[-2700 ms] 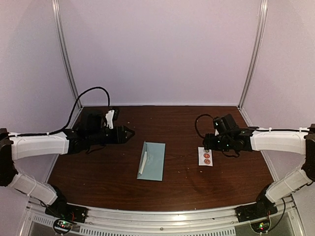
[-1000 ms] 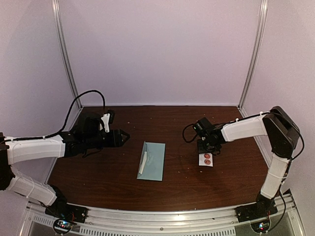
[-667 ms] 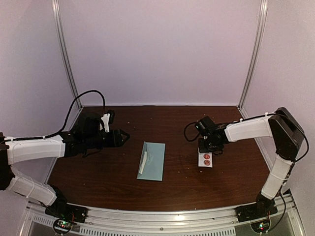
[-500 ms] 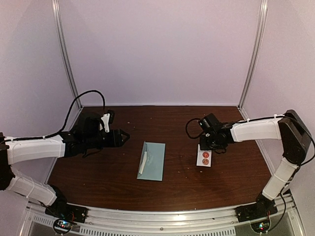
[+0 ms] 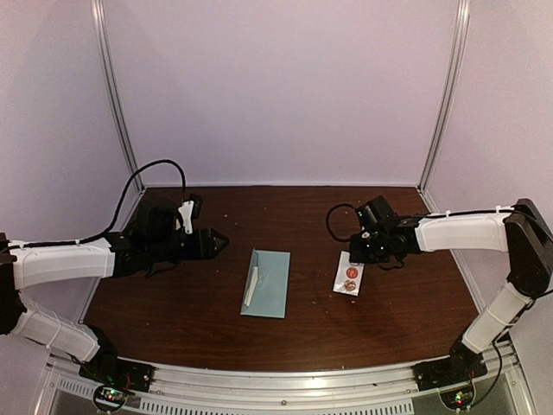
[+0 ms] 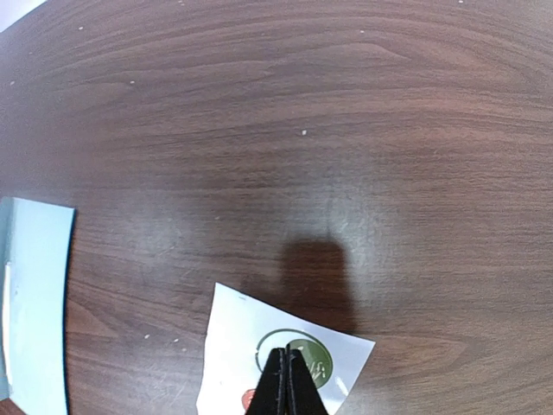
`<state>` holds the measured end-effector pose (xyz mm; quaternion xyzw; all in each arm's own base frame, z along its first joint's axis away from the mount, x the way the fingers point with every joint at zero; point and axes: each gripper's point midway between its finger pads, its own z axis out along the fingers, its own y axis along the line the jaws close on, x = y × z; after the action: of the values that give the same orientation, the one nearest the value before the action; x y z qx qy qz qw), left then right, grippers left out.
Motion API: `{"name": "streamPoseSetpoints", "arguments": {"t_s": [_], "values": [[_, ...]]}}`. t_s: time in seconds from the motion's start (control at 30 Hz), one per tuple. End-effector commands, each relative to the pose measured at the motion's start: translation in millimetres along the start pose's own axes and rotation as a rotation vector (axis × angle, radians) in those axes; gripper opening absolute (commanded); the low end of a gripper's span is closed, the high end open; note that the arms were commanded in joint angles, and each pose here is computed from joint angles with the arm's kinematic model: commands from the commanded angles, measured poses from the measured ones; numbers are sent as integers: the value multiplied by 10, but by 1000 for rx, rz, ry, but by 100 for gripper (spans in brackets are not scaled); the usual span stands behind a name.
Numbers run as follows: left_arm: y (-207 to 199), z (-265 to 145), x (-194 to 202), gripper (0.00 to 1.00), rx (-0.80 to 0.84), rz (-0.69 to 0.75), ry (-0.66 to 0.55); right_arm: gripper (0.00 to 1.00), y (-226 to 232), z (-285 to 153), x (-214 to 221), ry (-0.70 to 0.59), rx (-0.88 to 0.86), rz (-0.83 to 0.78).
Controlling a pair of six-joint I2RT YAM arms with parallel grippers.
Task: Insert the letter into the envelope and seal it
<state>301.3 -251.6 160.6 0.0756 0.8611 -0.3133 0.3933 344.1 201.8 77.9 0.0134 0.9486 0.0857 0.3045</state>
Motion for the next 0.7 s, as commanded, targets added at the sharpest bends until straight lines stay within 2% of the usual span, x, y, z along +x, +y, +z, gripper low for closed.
{"name": "streamPoseSetpoints", "arguments": {"t_s": [0.0, 0.4, 0.67], "values": [[-158, 30, -26, 59, 85, 11, -10, 0, 267, -162, -37, -13, -165, 6], [-309, 166, 45, 59, 179, 2, 31, 0, 598, -260, 131, 57, -412, 12], [-804, 444, 178, 61, 360, 14, 77, 0, 820, -384, 171, 76, -562, -4]]}}
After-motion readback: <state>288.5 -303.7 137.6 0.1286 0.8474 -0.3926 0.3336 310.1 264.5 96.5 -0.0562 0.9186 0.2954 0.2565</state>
